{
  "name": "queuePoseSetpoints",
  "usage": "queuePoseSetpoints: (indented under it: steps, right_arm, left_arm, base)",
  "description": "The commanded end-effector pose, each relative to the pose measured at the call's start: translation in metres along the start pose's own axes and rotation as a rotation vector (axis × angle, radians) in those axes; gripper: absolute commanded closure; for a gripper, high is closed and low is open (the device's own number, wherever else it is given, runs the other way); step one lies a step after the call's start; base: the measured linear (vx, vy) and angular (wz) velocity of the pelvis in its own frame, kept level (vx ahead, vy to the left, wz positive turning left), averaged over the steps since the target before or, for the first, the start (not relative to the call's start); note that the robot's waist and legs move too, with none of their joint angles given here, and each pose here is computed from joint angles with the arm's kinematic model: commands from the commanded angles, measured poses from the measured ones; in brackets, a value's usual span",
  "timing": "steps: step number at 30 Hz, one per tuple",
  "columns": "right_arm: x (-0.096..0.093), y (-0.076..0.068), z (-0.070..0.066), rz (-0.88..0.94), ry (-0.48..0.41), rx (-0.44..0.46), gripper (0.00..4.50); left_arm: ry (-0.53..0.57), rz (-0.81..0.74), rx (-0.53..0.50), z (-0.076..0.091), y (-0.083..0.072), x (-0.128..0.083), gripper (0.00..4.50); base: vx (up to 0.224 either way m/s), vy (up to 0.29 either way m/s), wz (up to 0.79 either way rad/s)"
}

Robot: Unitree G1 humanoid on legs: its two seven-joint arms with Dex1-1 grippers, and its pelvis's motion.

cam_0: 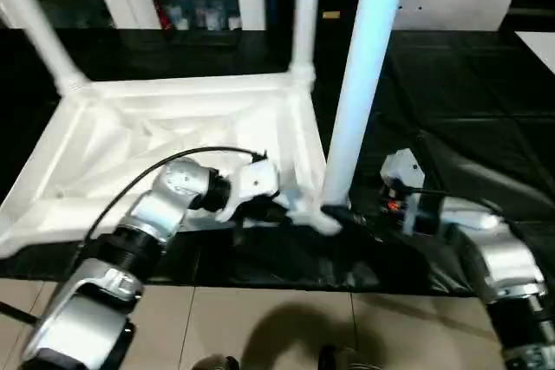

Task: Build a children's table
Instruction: Rotate leg to tighten

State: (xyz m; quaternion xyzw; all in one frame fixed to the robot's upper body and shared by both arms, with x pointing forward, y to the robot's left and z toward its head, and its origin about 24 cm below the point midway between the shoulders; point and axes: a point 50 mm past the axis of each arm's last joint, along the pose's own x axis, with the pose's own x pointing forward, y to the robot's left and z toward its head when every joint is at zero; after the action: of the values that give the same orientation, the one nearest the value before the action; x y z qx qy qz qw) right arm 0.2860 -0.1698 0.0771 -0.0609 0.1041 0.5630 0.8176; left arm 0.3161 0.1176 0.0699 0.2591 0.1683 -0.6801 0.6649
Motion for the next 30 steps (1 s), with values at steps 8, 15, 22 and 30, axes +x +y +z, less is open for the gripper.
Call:
queuePoseSetpoints:
  steps: [8,15,22,30]
  right_arm:
    - [0.0,0.004,0.005,0.274,0.036,0.038,1.29]
    - [0.001,0.005,0.003,0.324,0.067,0.026,1.83]
    - [0.004,0.006,0.002,0.336,0.063,0.025,2.43]
    - [0.007,0.013,-0.004,0.281,0.017,0.09,2.53]
  left_arm:
    - [0.019,-0.189,0.098,0.007,-0.013,0.003,4.5]
    - [0.016,-0.192,0.112,0.009,-0.012,0.005,4.5]
    - [0.019,-0.184,0.112,0.008,-0.011,0.004,4.5]
    - [-0.004,-0.094,0.04,0.008,-0.005,0.006,4.5]
  base:
    - [0.0,0.0,0.0]
    - [0.0,0.0,0.0]
    - [0.0,0.0,0.0]
    - [0.0,0.0,0.0]
